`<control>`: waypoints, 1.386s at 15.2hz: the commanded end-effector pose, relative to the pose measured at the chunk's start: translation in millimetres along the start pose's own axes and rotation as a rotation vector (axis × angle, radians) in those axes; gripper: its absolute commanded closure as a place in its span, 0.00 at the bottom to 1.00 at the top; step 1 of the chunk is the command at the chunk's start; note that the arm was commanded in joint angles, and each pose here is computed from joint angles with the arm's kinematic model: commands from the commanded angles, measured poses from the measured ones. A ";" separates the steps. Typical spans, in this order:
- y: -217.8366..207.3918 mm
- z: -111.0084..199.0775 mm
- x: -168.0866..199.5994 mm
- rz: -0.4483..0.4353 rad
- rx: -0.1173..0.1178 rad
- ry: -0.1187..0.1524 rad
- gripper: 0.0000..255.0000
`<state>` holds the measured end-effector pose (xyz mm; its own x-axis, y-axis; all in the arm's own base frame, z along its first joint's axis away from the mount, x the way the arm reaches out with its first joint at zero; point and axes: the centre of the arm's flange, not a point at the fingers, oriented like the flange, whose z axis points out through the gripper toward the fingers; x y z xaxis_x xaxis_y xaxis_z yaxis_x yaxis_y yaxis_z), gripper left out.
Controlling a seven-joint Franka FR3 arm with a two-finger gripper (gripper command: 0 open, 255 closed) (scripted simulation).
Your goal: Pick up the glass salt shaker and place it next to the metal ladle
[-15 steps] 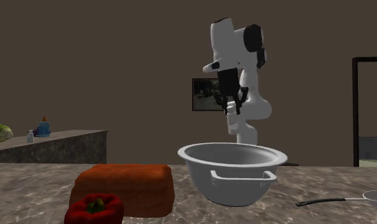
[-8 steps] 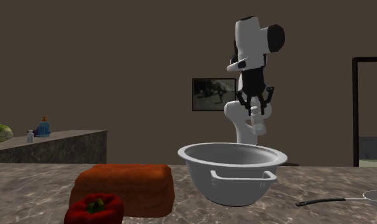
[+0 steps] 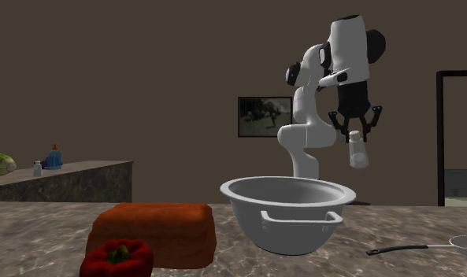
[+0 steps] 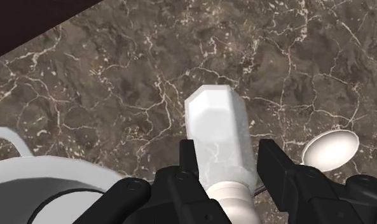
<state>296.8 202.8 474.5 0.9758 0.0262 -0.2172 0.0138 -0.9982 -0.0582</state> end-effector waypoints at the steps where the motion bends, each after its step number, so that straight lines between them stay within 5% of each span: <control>1: -22.5 3.4 -8.8 0.001 0.001 0.000 1.00; 21: -263.5 42.5 -98.0 0.001 0.001 0.000 1.00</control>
<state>190.8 456.0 472.2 0.9758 0.0263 -0.2170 0.0142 -0.9983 -0.0571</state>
